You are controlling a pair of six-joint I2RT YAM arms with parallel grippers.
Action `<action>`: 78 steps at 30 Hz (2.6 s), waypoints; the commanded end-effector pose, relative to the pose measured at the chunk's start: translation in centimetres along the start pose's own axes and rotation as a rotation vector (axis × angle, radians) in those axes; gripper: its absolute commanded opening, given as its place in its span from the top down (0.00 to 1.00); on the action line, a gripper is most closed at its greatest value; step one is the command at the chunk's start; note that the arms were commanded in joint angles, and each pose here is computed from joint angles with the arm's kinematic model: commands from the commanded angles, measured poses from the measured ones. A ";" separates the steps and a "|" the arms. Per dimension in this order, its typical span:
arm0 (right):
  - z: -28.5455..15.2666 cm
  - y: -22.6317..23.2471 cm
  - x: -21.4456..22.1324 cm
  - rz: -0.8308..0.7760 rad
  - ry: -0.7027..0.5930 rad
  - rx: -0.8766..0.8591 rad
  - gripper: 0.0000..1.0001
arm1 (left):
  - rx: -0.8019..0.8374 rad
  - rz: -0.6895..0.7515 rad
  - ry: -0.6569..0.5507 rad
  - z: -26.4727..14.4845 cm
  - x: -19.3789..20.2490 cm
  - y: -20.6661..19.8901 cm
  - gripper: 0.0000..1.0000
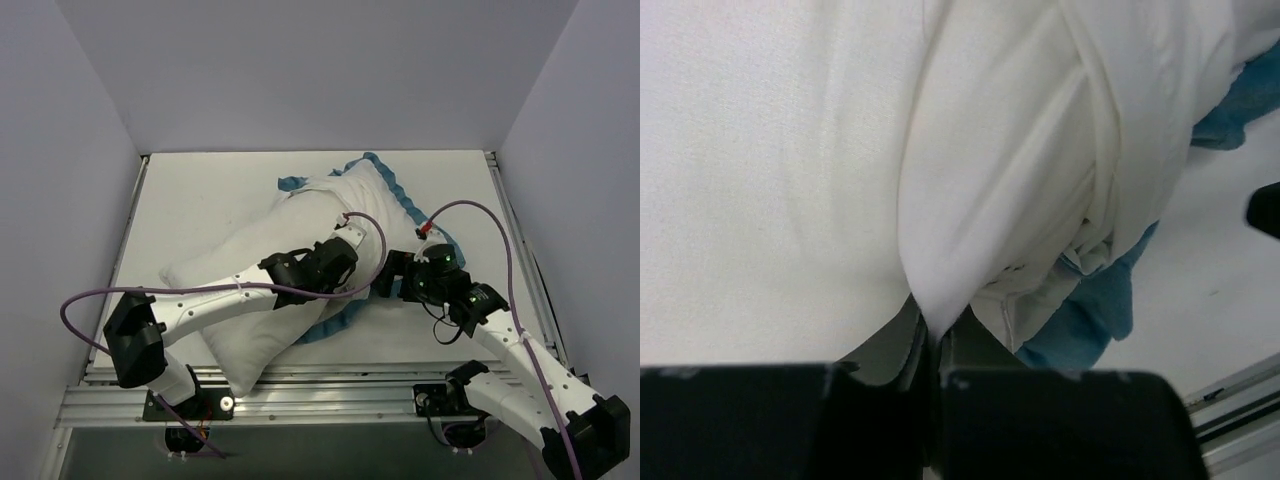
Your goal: Remove the pillowcase from the pillow
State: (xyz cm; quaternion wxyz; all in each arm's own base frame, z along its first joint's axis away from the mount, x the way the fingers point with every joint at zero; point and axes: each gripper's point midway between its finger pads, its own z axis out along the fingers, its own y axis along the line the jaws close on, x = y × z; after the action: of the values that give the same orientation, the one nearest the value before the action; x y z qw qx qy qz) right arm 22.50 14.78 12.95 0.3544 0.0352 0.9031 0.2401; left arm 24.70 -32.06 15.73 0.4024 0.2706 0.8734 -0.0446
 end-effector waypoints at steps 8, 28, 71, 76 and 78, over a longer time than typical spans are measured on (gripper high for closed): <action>3.9 3.4 -0.9 -0.097 -0.012 -0.031 0.14 | 0.103 -0.075 -0.135 -6.3 -5.7 0.9 0.98; 0.3 -5.1 -9.7 -0.028 -0.229 0.399 1.00 | -0.006 -0.193 -0.067 -9.4 -1.8 9.0 0.98; -12.7 -3.9 -38.5 0.013 -0.710 0.201 1.00 | -0.502 -0.609 -0.244 -13.7 -7.8 28.1 0.98; -2.1 -1.3 -30.5 -0.048 -0.435 0.153 1.00 | -0.434 -0.621 -0.228 -7.5 -9.4 27.2 0.98; 1.6 0.5 -26.6 -0.058 -0.346 0.115 0.99 | -0.398 -0.611 -0.188 -5.0 -8.6 26.4 0.98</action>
State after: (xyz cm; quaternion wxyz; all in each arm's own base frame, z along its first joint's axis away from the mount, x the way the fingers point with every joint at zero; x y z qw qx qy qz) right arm 43.82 5.22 33.71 0.5471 0.1128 0.8144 0.1573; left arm 36.12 -10.04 25.78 0.4231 -0.0712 0.9022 0.0435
